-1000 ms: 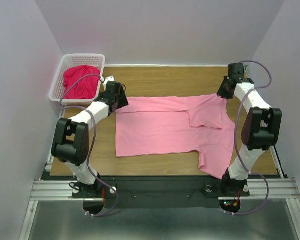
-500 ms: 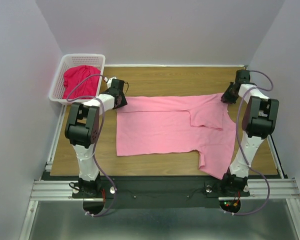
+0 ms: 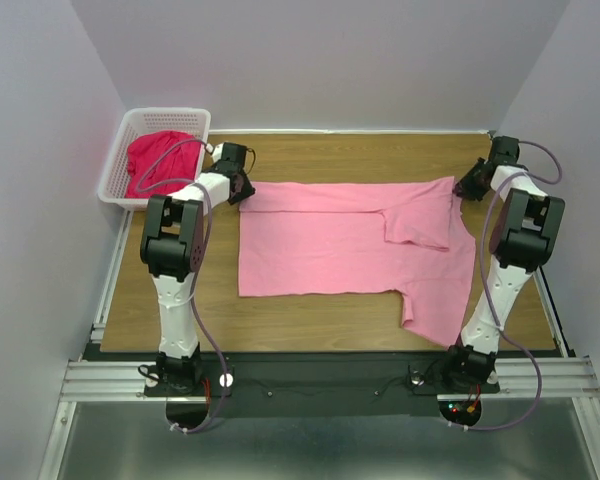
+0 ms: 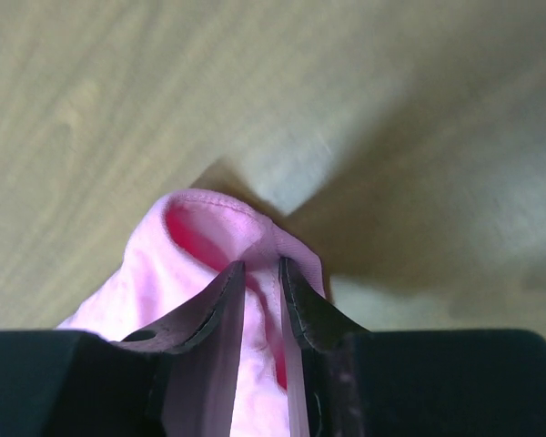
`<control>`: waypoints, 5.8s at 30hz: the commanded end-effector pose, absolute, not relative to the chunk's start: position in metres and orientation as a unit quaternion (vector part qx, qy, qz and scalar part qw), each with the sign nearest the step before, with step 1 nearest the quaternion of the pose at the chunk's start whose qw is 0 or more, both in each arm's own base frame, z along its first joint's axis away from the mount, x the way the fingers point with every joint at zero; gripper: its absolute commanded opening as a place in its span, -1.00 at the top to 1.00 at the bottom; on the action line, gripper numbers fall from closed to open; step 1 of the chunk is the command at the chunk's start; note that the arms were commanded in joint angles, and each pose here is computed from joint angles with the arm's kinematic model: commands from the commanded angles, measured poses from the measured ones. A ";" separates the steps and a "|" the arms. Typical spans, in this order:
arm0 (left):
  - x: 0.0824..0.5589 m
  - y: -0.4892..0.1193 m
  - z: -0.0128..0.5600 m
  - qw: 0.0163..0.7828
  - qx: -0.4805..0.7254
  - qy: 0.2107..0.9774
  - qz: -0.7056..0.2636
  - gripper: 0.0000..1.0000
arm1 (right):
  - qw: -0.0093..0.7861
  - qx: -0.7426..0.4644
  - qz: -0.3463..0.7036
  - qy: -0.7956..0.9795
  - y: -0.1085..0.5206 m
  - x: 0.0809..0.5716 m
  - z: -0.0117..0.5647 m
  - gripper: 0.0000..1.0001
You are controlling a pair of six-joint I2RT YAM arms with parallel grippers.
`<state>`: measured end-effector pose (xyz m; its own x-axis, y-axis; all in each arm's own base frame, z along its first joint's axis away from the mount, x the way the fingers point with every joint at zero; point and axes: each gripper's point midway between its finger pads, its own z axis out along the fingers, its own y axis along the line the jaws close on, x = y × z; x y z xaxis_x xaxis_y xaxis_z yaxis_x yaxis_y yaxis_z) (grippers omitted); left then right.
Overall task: Fold and stack the t-shirts
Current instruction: Fold the tshirt
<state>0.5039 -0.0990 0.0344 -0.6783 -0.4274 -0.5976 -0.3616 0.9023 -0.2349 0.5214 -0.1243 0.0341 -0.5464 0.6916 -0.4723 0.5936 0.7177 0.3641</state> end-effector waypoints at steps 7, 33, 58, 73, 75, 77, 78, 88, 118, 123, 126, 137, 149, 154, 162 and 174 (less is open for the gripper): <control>0.555 -0.089 0.051 0.340 -0.219 0.914 -0.034 0.20 | 0.337 0.359 0.110 0.863 -0.127 0.562 0.045 0.42; 0.257 -0.079 0.056 0.274 -0.163 0.948 0.000 -0.59 | 0.331 0.381 -0.051 0.862 -0.109 0.308 0.128 -0.88; 0.266 -0.094 0.038 0.259 -0.127 0.957 -0.014 -0.30 | 0.279 0.387 -0.111 0.872 -0.129 0.299 0.097 -0.88; 0.256 -0.100 0.009 0.218 -0.106 0.970 -0.014 0.19 | 0.269 0.386 -0.106 0.876 -0.127 0.296 0.091 -0.87; 0.254 -0.099 0.010 0.216 -0.105 0.971 -0.014 0.23 | 0.265 0.386 -0.103 0.877 -0.125 0.294 0.088 -0.87; 0.253 -0.101 0.010 0.214 -0.100 0.972 -0.019 0.26 | 0.258 0.388 -0.108 0.878 -0.126 0.291 0.085 -0.87; 0.251 -0.101 0.010 0.211 -0.098 0.972 -0.021 0.26 | 0.256 0.389 -0.111 0.878 -0.127 0.289 0.085 -0.87; 0.242 -0.117 0.022 0.190 -0.077 0.977 -0.065 0.06 | 0.242 0.389 -0.108 0.882 -0.125 0.286 0.083 -0.86; 0.244 -0.114 0.013 0.164 -0.069 0.984 -0.027 0.85 | 0.168 0.392 -0.087 0.900 -0.107 0.263 0.041 -0.44; 0.245 -0.120 0.015 0.166 -0.070 0.983 -0.044 0.86 | 0.159 0.394 -0.079 0.902 -0.106 0.269 0.034 -0.20; 0.246 -0.120 0.016 0.167 -0.071 0.982 -0.044 0.86 | 0.159 0.393 -0.068 0.903 -0.103 0.272 0.032 -0.04; 0.247 -0.121 0.016 0.169 -0.072 0.982 -0.047 0.88 | 0.148 0.390 -0.055 0.907 -0.096 0.267 0.020 0.09; 0.248 -0.116 0.017 0.172 -0.069 0.982 -0.032 1.00 | 0.142 0.400 -0.071 0.903 -0.098 0.258 0.007 0.60; 0.248 -0.116 0.017 0.173 -0.070 0.982 -0.033 1.00 | 0.141 0.400 -0.071 0.903 -0.099 0.259 0.007 0.98; 0.258 -0.106 0.032 0.203 -0.081 0.976 -0.013 1.00 | 0.198 0.403 -0.054 0.892 -0.102 0.281 0.042 0.99; 0.294 -0.091 0.056 0.244 -0.105 0.964 0.000 1.00 | 0.245 0.394 -0.025 0.886 -0.107 0.324 0.083 0.99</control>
